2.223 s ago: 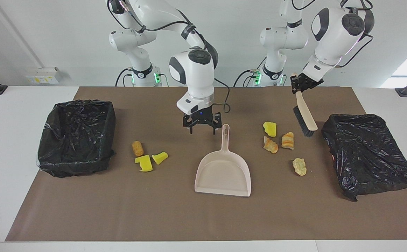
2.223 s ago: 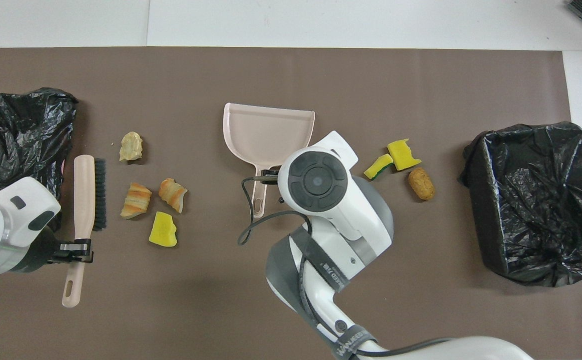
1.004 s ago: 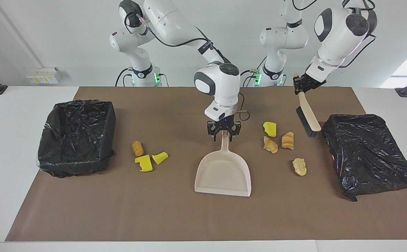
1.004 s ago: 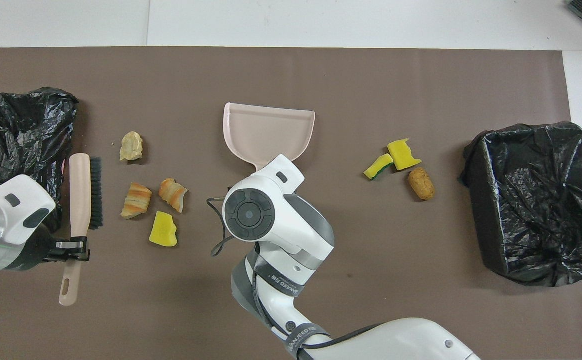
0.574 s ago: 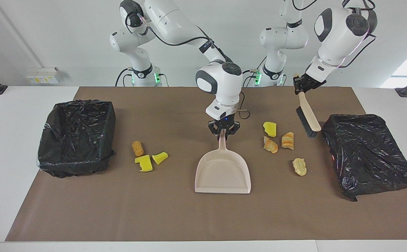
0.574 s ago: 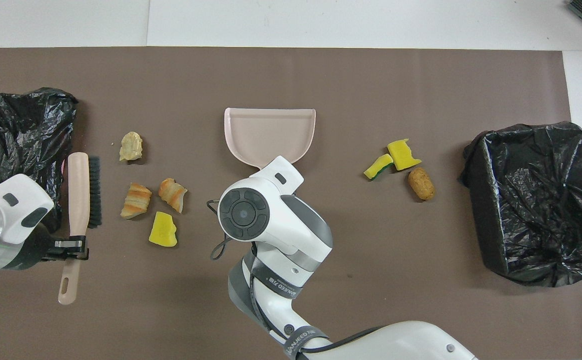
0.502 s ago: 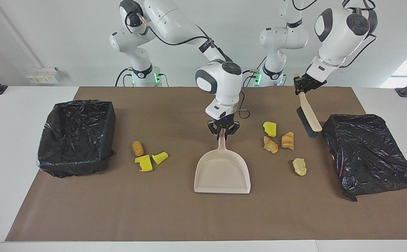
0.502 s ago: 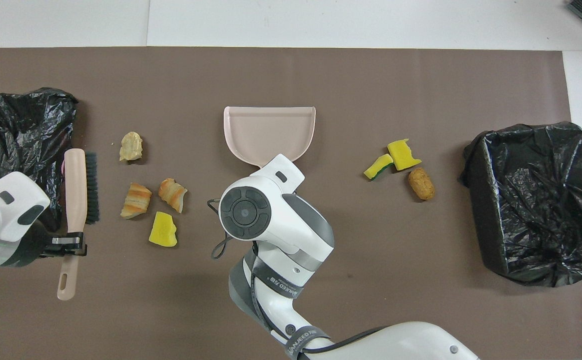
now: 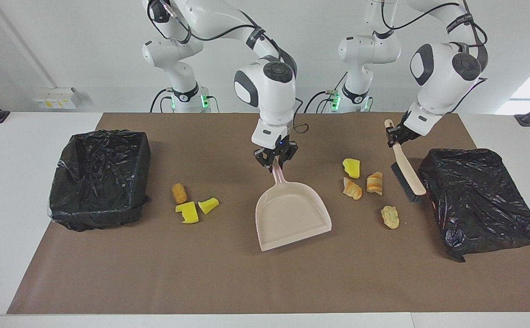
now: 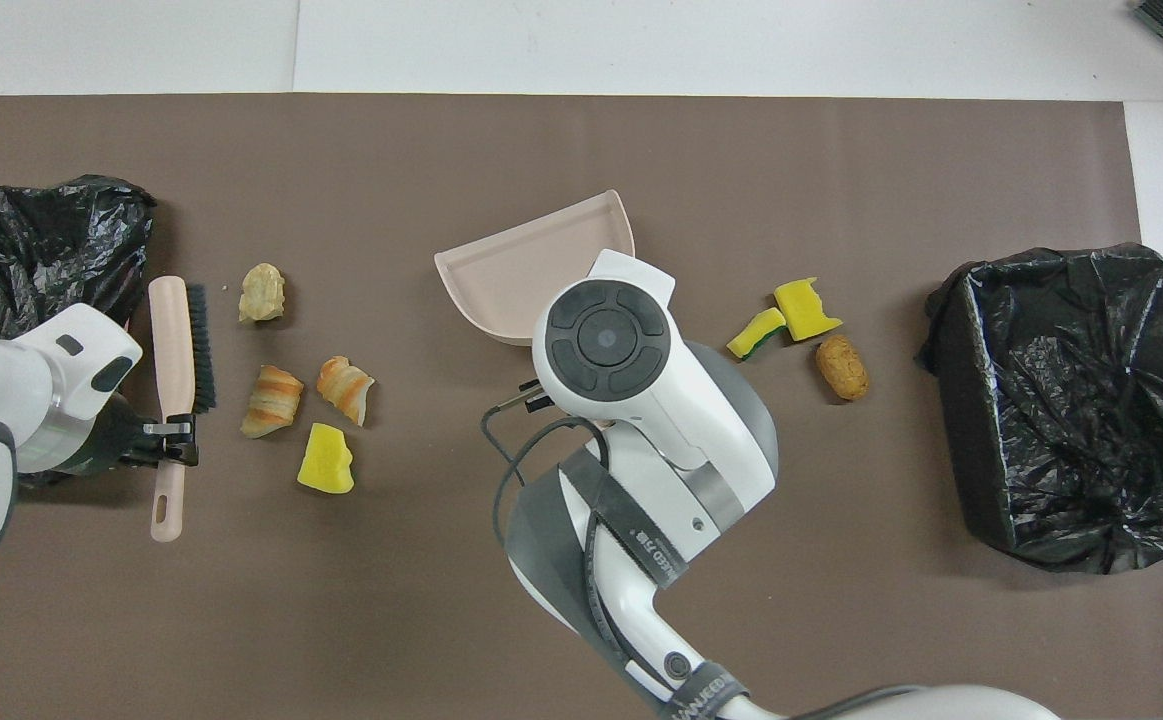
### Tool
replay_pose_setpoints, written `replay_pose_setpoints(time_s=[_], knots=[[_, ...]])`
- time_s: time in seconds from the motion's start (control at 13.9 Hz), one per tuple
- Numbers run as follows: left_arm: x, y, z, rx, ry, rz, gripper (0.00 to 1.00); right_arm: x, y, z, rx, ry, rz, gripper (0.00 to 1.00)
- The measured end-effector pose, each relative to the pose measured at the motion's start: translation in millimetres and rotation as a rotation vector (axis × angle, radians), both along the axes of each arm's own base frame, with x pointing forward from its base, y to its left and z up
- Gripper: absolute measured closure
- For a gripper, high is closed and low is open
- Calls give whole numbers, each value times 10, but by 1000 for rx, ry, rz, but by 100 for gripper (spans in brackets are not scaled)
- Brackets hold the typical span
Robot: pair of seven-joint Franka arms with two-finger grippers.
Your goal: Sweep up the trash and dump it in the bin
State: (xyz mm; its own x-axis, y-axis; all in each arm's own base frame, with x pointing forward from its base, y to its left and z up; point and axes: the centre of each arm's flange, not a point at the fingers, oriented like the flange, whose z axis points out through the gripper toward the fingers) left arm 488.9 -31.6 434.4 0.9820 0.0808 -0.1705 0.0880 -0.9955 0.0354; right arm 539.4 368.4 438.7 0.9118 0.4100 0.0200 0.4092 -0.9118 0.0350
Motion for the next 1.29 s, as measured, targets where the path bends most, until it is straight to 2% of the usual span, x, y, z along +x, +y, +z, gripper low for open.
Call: replay_pose_setpoints(time_s=[0.14,0.43,0.57,0.72,0.93,1.29], knots=[[31,-11,-226,4,46,-1,74,-17,-230,13,-42,76,185,69],[-39,-58,-582,11,98,-11,74,96,-793,-328,-53,168,546,69],[-121,-110,-674,13,108,-22,74,208,-1045,-368,-38,153,711,69],[-216,-219,-690,18,112,-30,74,247,-1141,-395,-33,145,806,69],[-312,-592,-664,38,95,-14,74,206,-1087,-448,-36,147,878,69],[-415,-1193,-744,13,41,14,74,154,-955,-659,-31,102,956,69]])
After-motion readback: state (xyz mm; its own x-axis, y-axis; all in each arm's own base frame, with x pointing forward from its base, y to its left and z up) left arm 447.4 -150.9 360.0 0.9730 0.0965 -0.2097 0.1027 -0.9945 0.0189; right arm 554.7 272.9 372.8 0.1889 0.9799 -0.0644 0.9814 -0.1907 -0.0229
